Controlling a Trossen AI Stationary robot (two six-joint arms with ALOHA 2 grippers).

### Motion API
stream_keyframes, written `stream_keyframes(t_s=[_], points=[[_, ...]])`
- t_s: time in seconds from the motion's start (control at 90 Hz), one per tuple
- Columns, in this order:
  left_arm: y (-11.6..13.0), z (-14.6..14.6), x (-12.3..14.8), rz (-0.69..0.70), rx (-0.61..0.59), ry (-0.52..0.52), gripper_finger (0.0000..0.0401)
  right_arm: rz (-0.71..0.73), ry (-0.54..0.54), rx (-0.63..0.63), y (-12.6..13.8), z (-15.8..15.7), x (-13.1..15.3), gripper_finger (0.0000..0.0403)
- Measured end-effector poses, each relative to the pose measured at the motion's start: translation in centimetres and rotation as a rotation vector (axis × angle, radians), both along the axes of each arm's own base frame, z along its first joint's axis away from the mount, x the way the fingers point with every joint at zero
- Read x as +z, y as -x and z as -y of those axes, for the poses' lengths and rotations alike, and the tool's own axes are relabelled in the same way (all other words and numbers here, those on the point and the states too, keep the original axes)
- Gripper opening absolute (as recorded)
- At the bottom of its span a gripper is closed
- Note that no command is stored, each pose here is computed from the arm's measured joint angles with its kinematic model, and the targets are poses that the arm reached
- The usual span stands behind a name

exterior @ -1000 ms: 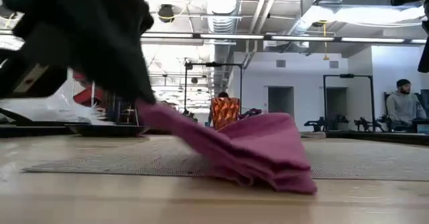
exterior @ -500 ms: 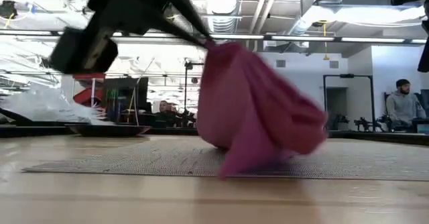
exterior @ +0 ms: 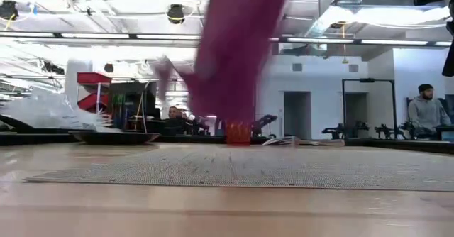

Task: Set table place
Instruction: Fold the pink table napkin

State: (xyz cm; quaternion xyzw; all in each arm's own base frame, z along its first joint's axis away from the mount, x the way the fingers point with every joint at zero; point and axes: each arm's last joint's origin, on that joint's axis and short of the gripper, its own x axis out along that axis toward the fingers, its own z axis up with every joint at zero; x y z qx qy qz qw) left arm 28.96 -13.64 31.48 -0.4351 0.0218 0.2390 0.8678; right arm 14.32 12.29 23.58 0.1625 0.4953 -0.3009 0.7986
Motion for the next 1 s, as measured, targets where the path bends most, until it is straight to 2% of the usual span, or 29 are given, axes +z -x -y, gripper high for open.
stream_keyframes(t_s=[0.256,0.367,0.678,0.844,1.0], points=[[-0.1,-1.6,1.2,0.015,0.0,-0.042,0.0,0.009,0.008,-0.002,0.0,0.0,0.0,0.0133],[-0.5,-2.2,0.3,-0.03,-0.004,-0.003,0.0,0.009,0.007,-0.003,-0.1,0.0,0.0,0.0133],[-0.9,-2.3,0.2,-0.025,-0.02,0.007,0.0,0.009,0.008,-0.006,-0.1,0.1,0.0,0.0133],[-1.4,-3.3,0.1,-0.039,-0.043,0.025,0.0,0.011,0.012,-0.006,-0.1,0.1,0.0,0.0133],[-2.2,-4.7,0.8,0.01,-0.057,0.007,0.0,0.018,0.006,-0.006,0.2,0.3,0.3,0.0133]])
